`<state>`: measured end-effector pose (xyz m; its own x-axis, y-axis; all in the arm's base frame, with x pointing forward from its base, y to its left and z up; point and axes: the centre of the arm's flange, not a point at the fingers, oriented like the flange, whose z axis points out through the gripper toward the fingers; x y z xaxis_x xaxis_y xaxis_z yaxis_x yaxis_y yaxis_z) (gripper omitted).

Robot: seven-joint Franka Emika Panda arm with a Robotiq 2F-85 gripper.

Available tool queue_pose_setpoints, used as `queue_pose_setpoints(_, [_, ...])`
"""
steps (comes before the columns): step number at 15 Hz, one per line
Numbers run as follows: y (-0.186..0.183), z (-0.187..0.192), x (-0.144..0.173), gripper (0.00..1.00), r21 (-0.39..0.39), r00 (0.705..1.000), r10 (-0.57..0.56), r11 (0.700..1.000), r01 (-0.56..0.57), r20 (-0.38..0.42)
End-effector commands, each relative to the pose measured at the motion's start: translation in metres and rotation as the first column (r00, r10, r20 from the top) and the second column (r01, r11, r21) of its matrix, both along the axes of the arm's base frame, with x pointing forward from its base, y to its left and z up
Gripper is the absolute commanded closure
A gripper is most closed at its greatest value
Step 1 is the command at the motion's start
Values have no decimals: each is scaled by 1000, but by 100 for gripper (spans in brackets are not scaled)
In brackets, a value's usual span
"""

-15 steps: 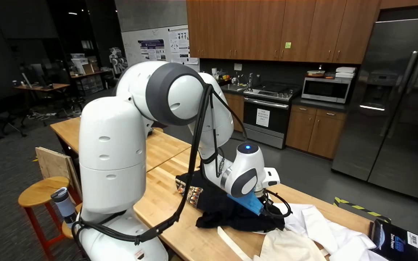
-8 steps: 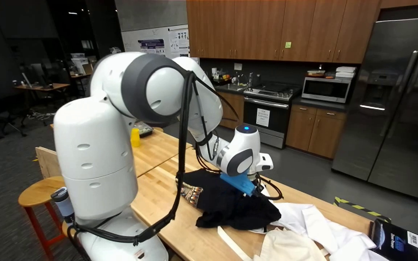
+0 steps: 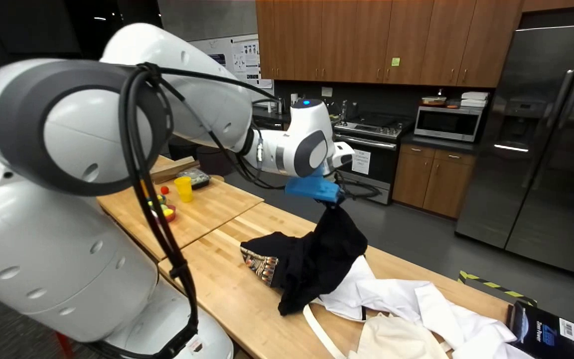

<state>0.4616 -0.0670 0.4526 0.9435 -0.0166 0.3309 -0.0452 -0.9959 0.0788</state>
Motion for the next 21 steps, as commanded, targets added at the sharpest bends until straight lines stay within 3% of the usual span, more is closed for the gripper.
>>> queue_pose_setpoints(1, [77, 45, 12, 100, -13, 983, 183, 983, -182, 23])
queue_pose_setpoints(5, [191, 39, 37, 100, 11, 916, 400, 917, -400, -18])
queue_pose_setpoints(8, [270, 16, 52, 100, 55, 840, 538, 843, -535, -79])
queue_pose_setpoints(11, [322, -11, 63, 100, 85, 748, 647, 762, -642, -147])
queue_pose_setpoints(14, [352, -43, 76, 100, 97, 687, 703, 708, -699, -183])
queue_pose_setpoints(15, [357, -56, 84, 100, 84, 675, 714, 696, -713, -184])
queue_pose_setpoints(16, [357, -75, 93, 74, 89, 661, 720, 687, -721, -211])
queue_pose_setpoints(17, [348, -59, 65, 72, 90, 693, 695, 715, -693, -191])
queue_pose_setpoints(18, [350, -69, 69, 94, 96, 690, 696, 715, -693, -200])
queue_pose_setpoints(21, [350, -73, 70, 74, 99, 689, 696, 715, -692, -202])
